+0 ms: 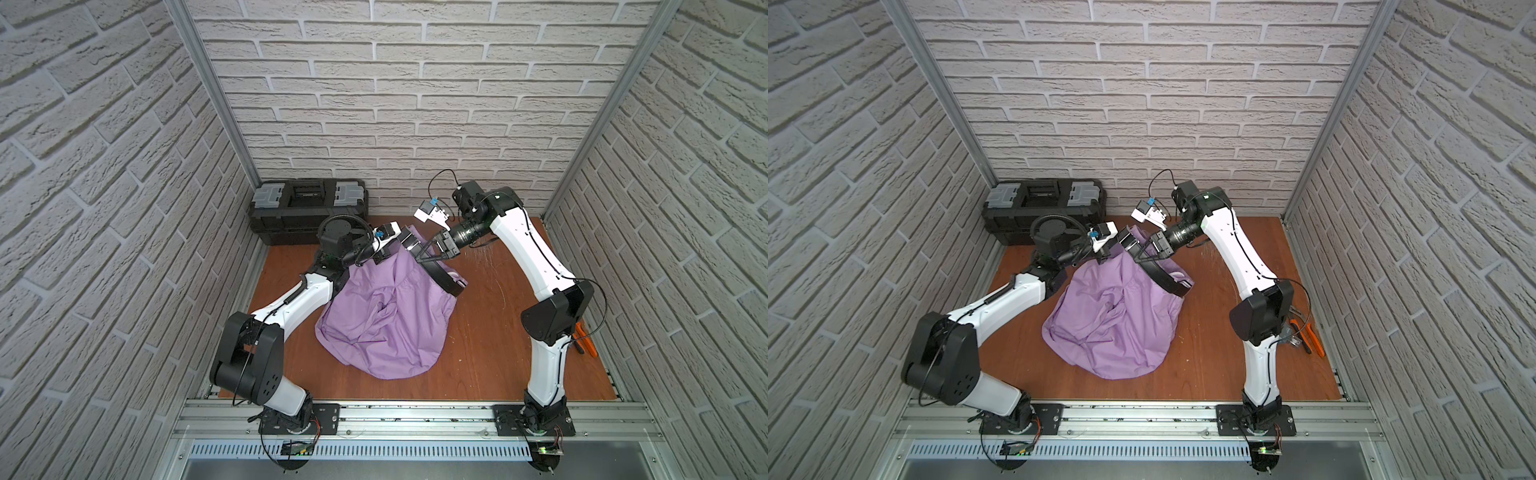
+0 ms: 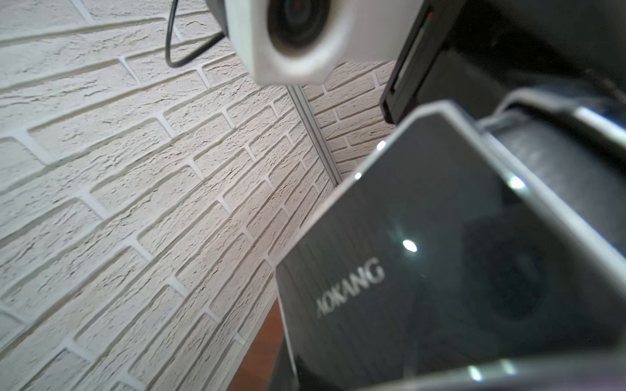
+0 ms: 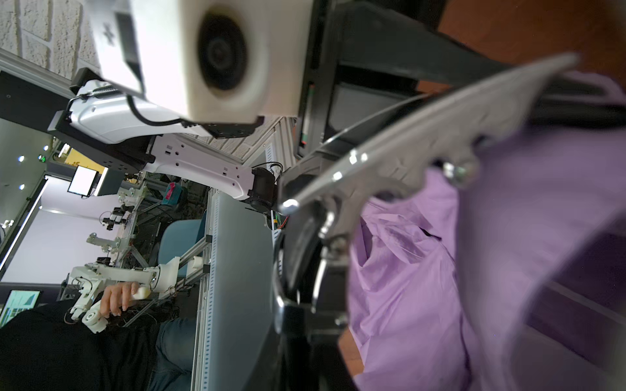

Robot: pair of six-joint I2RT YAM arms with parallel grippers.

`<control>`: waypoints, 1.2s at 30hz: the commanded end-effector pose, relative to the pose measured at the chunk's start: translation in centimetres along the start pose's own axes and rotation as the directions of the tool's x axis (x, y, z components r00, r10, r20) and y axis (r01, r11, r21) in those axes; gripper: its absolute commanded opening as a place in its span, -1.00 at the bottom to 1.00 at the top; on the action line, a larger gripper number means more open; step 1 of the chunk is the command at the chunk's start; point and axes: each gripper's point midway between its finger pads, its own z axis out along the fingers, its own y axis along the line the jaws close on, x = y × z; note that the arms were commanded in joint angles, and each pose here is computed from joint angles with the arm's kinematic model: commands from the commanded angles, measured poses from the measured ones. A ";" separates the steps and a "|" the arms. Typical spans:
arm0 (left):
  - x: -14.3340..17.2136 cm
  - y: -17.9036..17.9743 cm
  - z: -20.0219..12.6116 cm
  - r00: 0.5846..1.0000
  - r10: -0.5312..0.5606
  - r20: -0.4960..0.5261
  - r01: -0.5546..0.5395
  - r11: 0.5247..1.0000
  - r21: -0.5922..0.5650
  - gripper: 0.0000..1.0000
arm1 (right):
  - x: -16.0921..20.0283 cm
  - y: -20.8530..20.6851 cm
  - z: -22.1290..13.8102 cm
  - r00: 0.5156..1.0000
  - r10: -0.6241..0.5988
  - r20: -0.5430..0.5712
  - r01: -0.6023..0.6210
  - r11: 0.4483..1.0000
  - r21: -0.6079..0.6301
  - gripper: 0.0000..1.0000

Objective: Remove the belt from the trousers

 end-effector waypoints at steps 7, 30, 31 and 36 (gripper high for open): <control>-3.2 5.4 -4.7 0.937 -0.230 -0.262 0.134 0.932 -0.338 -1.00 | -7.0 -1.9 -10.6 0.907 -0.268 0.324 -0.005 0.762 0.647 0.24; -11.2 10.0 -1.5 0.754 -0.391 -0.527 -0.041 0.774 -0.632 -1.00 | -9.6 0.9 -9.9 0.622 -0.783 0.003 0.187 0.152 0.971 0.81; -10.0 8.9 -1.3 0.734 -0.406 -0.545 -0.017 0.790 -0.612 -1.00 | -9.2 -0.5 -9.7 0.638 -0.770 -0.013 0.161 0.117 0.980 0.80; -5.8 4.7 -1.0 0.664 -0.496 -0.559 0.132 0.814 -0.565 -1.00 | -6.8 -4.9 -8.3 0.666 -0.744 -0.058 0.113 0.023 0.993 0.32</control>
